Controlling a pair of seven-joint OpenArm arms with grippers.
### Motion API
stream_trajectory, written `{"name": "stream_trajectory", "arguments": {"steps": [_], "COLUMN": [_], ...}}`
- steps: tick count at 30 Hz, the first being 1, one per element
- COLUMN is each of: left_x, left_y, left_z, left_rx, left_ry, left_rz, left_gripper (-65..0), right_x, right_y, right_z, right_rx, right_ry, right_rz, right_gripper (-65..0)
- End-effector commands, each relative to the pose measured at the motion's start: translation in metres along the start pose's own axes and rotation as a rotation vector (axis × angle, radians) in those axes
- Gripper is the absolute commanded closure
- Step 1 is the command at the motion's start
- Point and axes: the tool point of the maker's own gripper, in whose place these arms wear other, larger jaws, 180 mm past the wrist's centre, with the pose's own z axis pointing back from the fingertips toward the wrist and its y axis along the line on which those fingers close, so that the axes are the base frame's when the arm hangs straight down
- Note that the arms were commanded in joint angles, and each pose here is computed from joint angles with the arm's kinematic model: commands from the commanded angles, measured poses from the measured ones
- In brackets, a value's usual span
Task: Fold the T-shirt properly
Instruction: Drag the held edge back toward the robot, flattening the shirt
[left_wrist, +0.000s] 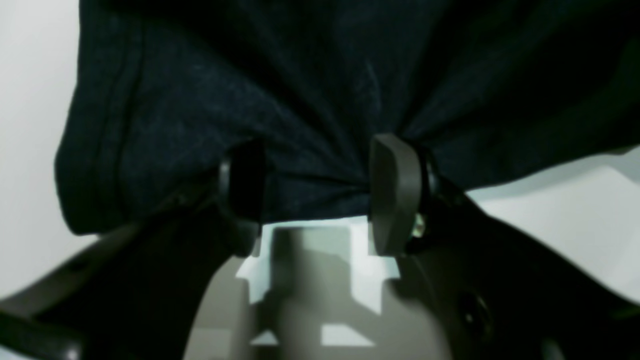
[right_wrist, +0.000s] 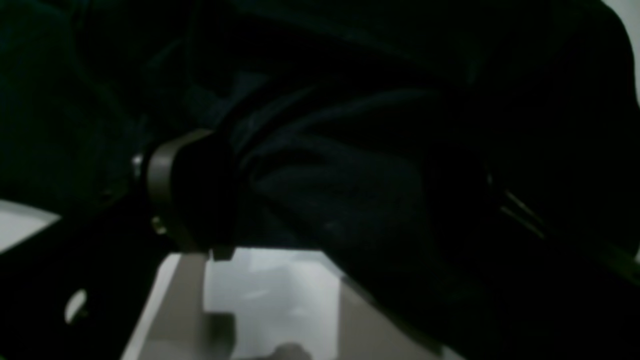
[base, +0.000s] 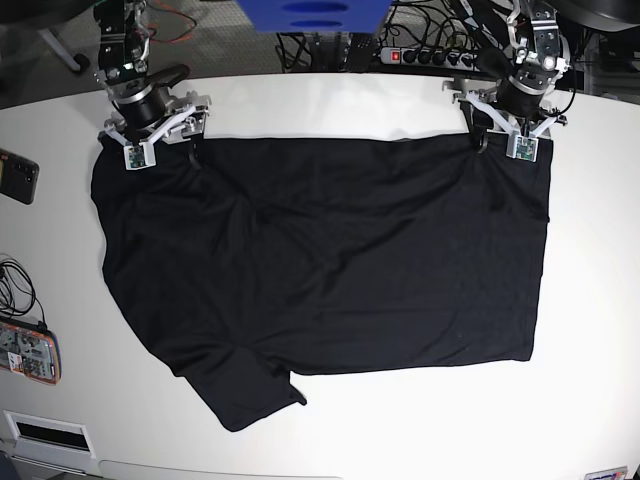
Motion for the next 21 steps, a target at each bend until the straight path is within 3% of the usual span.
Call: {"name": "stream_trajectory", "arguments": {"steps": [1, 21], "left_x": [-0.040, -0.081], "left_y": [0.003, 0.010], "left_z": [0.010, 0.041], "left_rx": [0.014, 0.013], "left_ry": [0.164, 0.273], "left_rz": [-0.044, -0.077], "left_gripper": [-32.5, -32.5], "right_x": [-0.044, -0.092], "right_y": [0.000, 0.012], "right_z": [0.014, 0.068], "right_rx": [0.001, 0.018], "right_ry": [0.179, 0.297], "right_rz": [0.046, 0.037], "right_gripper": [-58.3, -58.3]}}
